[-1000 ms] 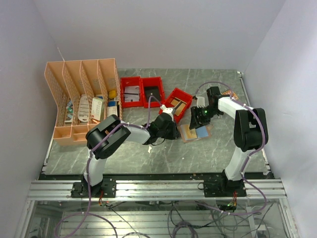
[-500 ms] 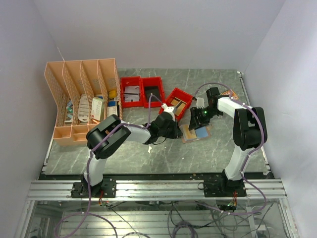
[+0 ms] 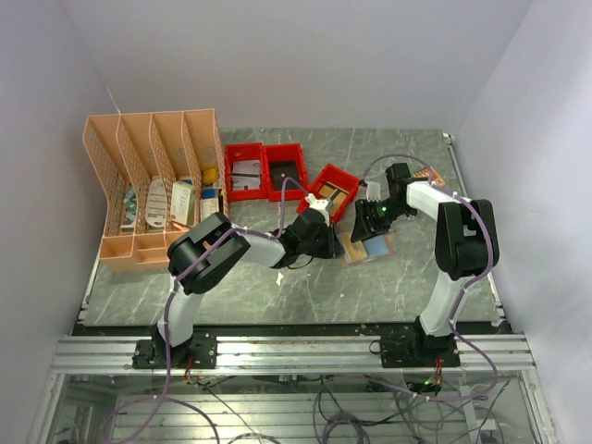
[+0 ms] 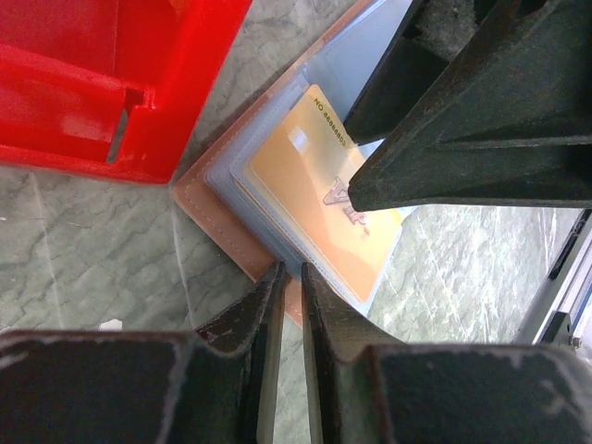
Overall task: Put the credit cards into the card holder
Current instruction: Adjust the credit card in the card holder, then move the storage box to the center of the board.
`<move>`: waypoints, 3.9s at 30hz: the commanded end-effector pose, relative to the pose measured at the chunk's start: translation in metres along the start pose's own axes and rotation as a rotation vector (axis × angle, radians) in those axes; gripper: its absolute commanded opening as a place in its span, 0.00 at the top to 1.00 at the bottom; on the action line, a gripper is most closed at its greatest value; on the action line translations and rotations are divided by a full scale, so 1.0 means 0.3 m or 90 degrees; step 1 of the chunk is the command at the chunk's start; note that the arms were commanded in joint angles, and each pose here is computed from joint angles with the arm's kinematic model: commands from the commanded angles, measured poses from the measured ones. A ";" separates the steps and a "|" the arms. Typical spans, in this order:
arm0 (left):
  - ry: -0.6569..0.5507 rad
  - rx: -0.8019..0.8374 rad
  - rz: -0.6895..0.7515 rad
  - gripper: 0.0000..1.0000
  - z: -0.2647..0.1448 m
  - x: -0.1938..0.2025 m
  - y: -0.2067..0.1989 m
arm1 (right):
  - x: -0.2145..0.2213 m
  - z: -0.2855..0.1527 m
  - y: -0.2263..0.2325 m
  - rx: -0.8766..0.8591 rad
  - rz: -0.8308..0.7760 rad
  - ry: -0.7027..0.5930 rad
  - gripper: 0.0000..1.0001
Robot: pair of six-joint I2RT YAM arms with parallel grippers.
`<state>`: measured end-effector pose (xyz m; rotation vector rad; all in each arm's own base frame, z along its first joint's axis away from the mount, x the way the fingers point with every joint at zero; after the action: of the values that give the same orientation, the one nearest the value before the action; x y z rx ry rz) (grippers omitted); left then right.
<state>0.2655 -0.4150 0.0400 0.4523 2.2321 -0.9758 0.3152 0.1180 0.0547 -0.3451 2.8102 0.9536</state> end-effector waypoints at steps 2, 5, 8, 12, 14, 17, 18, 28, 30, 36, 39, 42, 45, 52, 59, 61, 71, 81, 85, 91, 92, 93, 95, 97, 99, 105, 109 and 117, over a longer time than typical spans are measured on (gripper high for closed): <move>0.013 0.007 0.005 0.76 0.028 0.020 -0.002 | 0.016 0.014 0.027 -0.046 0.001 0.011 0.55; 0.014 0.006 0.005 0.76 0.031 0.023 0.001 | 0.023 0.013 0.039 -0.062 0.001 0.010 0.55; 0.017 0.004 0.005 0.76 0.033 0.026 0.003 | 0.026 0.010 0.050 -0.072 0.001 0.008 0.55; 0.017 -0.001 0.009 0.74 0.027 0.022 0.006 | 0.024 0.008 0.058 -0.083 0.000 0.005 0.55; 0.013 -0.009 0.015 0.74 0.015 0.013 0.010 | 0.017 -0.001 0.053 -0.074 -0.003 0.000 0.55; 0.002 -0.024 0.032 0.71 -0.024 -0.006 0.014 | -0.011 -0.036 0.039 -0.067 -0.007 -0.023 0.54; -0.003 -0.027 0.039 0.70 -0.041 -0.016 0.012 | -0.022 -0.051 0.039 -0.070 -0.011 -0.034 0.54; -0.079 -0.086 0.128 0.65 -0.239 -0.130 0.022 | -0.099 -0.198 0.131 -0.124 -0.127 -0.130 0.54; -0.092 -0.114 0.151 0.65 -0.281 -0.163 0.039 | -0.128 -0.240 0.159 -0.122 -0.168 -0.158 0.55; -0.109 -0.195 0.194 0.51 -0.423 -0.328 0.159 | -0.265 -0.410 0.295 -0.114 -0.387 -0.337 0.57; -0.138 -0.198 0.176 0.34 -0.494 -0.442 0.231 | -0.318 -0.452 0.354 -0.139 -0.501 -0.442 0.53; -0.130 -0.192 0.150 0.31 -0.522 -0.526 0.302 | -0.340 -0.436 0.370 -0.216 -0.494 -0.386 0.52; -0.097 -0.201 0.117 0.34 -0.518 -0.577 0.374 | -0.324 -0.401 0.364 -0.269 -0.465 -0.335 0.48; -0.013 -0.244 0.185 0.54 -0.411 -0.703 0.471 | -0.255 -0.374 0.347 -0.255 -0.465 -0.349 0.47; 0.083 -0.287 0.279 0.58 -0.313 -0.785 0.564 | -0.247 -0.362 0.316 -0.253 -0.447 -0.339 0.47; 0.083 -0.280 0.294 0.58 -0.282 -0.808 0.573 | -0.249 -0.353 0.304 -0.248 -0.437 -0.336 0.47; 0.150 -0.260 0.329 0.78 -0.123 -0.701 0.603 | -0.240 -0.320 0.274 -0.253 -0.413 -0.316 0.47; 0.249 -0.259 0.374 0.88 -0.130 -0.565 0.622 | -0.235 -0.316 0.257 -0.252 -0.408 -0.313 0.48; 0.298 -0.231 0.372 0.88 -0.140 -0.482 0.611 | -0.231 -0.318 0.251 -0.254 -0.404 -0.312 0.48; 0.326 -0.184 0.364 0.89 -0.168 -0.406 0.557 | -0.229 -0.325 0.252 -0.258 -0.405 -0.315 0.47; 0.326 -0.173 0.363 0.89 -0.174 -0.398 0.539 | -0.227 -0.324 0.251 -0.259 -0.403 -0.314 0.48; 0.325 -0.161 0.358 0.89 -0.180 -0.392 0.518 | -0.227 -0.324 0.250 -0.259 -0.404 -0.314 0.48; 0.323 -0.134 0.347 0.88 -0.183 -0.370 0.475 | -0.226 -0.324 0.247 -0.259 -0.403 -0.313 0.47; 0.322 -0.107 0.330 0.88 -0.183 -0.336 0.425 | -0.225 -0.321 0.245 -0.260 -0.403 -0.309 0.48; 0.318 -0.086 0.311 0.88 -0.177 -0.309 0.385 | -0.225 -0.320 0.240 -0.259 -0.401 -0.306 0.48; 0.295 -0.084 0.274 0.87 -0.152 -0.253 0.295 | -0.223 -0.316 0.232 -0.254 -0.398 -0.303 0.47; 0.261 -0.144 0.314 0.84 -0.183 -0.330 0.300 | -0.222 -0.315 0.231 -0.256 -0.397 -0.301 0.48; 0.320 -0.138 0.412 0.70 -0.216 -0.409 0.391 | -0.222 -0.318 0.225 -0.252 -0.397 -0.303 0.47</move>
<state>0.3706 -0.3128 0.0817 1.2400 2.3518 -0.3426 0.3517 0.1258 0.1820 -0.8452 1.9066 1.2153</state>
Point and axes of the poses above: each gripper's point midway between its finger pads, its own z axis out along the fingers, its own y axis along the line the jaws close on, x = y × z, the point moved 3 cm from there along -z, back along the fingers, and after that the axes turned 8 degrees about z, right-handed, at the moved point
